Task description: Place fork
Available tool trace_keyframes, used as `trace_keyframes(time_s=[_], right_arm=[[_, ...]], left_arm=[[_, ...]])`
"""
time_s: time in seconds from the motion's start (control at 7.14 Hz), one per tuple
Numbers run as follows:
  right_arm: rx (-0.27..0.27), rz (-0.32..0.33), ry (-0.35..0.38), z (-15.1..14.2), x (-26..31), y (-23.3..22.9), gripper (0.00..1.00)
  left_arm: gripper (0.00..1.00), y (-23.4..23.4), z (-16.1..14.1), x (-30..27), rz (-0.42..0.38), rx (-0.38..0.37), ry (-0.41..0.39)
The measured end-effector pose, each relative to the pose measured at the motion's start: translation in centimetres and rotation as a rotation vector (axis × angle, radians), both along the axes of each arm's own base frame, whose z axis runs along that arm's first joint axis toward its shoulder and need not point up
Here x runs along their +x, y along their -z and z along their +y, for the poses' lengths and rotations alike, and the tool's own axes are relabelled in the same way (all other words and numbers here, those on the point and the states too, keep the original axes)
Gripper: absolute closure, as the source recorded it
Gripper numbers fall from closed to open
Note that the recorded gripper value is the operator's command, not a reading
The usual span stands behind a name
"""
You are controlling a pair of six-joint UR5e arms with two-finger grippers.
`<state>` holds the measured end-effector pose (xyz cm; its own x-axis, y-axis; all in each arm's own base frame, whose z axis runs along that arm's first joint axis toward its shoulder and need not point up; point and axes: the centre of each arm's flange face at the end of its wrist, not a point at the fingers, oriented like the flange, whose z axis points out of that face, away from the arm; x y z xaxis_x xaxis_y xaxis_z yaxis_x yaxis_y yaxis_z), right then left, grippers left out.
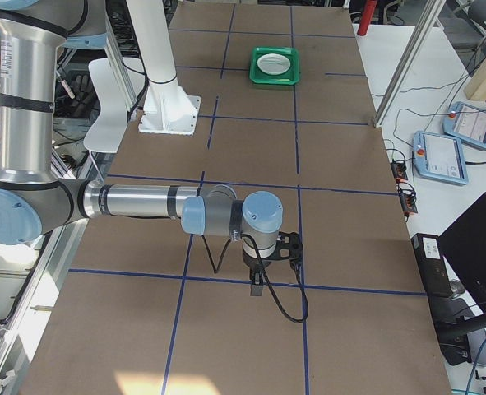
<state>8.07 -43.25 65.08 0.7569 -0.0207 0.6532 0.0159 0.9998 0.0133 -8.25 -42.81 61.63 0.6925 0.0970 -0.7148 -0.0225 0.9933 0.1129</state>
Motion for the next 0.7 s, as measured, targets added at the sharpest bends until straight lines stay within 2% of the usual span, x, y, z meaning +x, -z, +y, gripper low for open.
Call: trace_keyframes(time_s=[0.42,0.56,0.7], right_arm=[[0.000,0.000,0.000,0.0,0.0,0.0,0.00],[0.000,0.000,0.000,0.0,0.0,0.0,0.00],[0.000,0.000,0.000,0.0,0.0,0.0,0.00]], left_arm=[[0.00,-0.1,0.0,0.2,0.023,-0.002,-0.001],[0.00,0.3,-0.2,0.2,0.036,0.010,-0.001],[0.00,1.3,-1.0,0.2,0.040,0.057,-0.002]])
